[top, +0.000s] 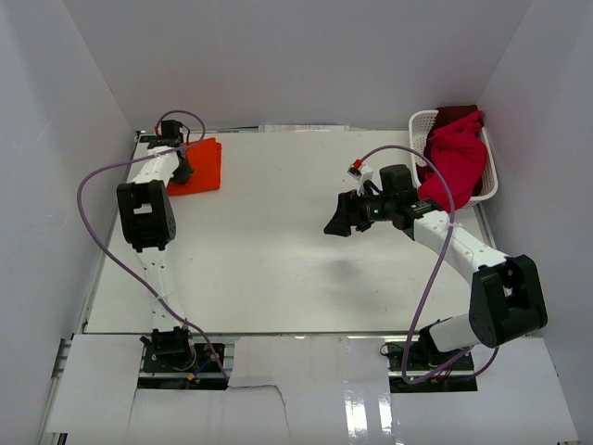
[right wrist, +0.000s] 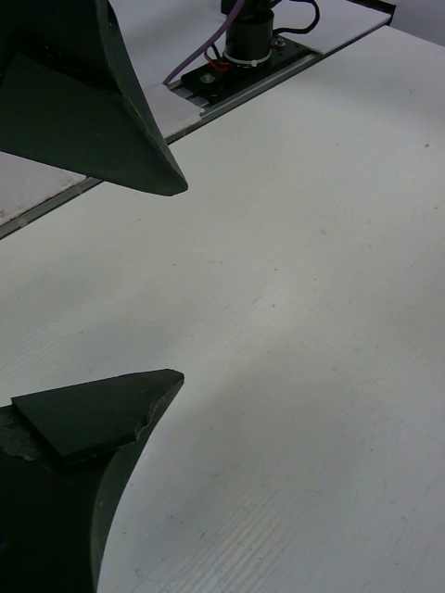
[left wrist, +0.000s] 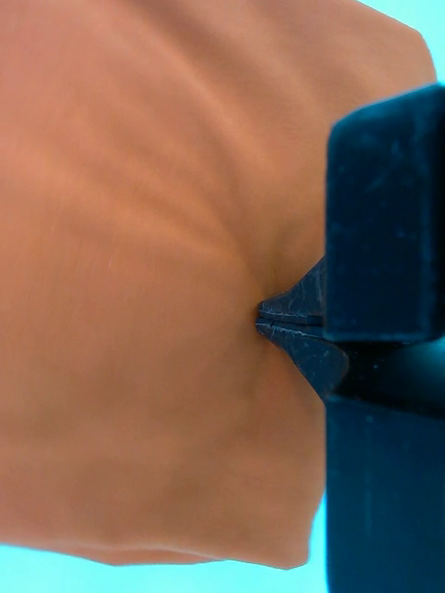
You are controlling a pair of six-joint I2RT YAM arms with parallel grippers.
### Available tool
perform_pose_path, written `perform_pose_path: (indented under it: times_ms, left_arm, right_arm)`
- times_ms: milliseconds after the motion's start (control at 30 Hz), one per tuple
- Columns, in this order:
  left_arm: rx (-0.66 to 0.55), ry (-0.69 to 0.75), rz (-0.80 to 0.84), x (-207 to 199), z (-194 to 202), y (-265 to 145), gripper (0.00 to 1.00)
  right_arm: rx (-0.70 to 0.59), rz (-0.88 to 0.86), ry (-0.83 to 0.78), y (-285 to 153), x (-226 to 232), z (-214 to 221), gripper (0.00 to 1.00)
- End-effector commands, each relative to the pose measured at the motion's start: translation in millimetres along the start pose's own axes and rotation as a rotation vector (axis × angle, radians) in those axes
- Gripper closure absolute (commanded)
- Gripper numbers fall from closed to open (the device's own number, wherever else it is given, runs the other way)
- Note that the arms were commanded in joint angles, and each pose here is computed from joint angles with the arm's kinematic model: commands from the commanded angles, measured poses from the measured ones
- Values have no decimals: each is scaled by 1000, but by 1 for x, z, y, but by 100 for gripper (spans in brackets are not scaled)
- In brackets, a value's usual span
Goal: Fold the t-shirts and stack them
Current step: Put the neatly folded tshirt into the corner of the board with the left arm
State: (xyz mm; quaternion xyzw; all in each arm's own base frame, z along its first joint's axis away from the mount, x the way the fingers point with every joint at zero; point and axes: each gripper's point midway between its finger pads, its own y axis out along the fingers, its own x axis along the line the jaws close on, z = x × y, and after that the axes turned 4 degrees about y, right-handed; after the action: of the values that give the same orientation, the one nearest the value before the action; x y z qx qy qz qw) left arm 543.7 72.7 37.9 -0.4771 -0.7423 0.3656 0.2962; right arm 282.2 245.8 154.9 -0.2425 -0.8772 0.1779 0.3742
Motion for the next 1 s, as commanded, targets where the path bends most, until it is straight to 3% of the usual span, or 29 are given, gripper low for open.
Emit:
perform_pose_path:
  times_ms: [0, 433, 667, 800, 967]
  left_arm:
    - [13, 10, -89, 38, -6, -10, 100]
    - [-37, -29, 18, 31, -34, -21, 99]
    - [-74, -51, 143, 8, -47, -54, 74]
    - [-101, -32, 157, -2, -45, -70, 51]
    - [-109, -22, 180, -5, -31, -67, 38]
  right_arm:
    - [-27, -36, -32, 0, 9, -7, 18]
    - [-18, -38, -25, 1, 8, -3, 18]
    - [-16, -42, -24, 3, 10, -3, 18]
    - [-16, -44, -23, 4, 11, -3, 18]
    - [-15, -50, -25, 5, 13, -4, 18]
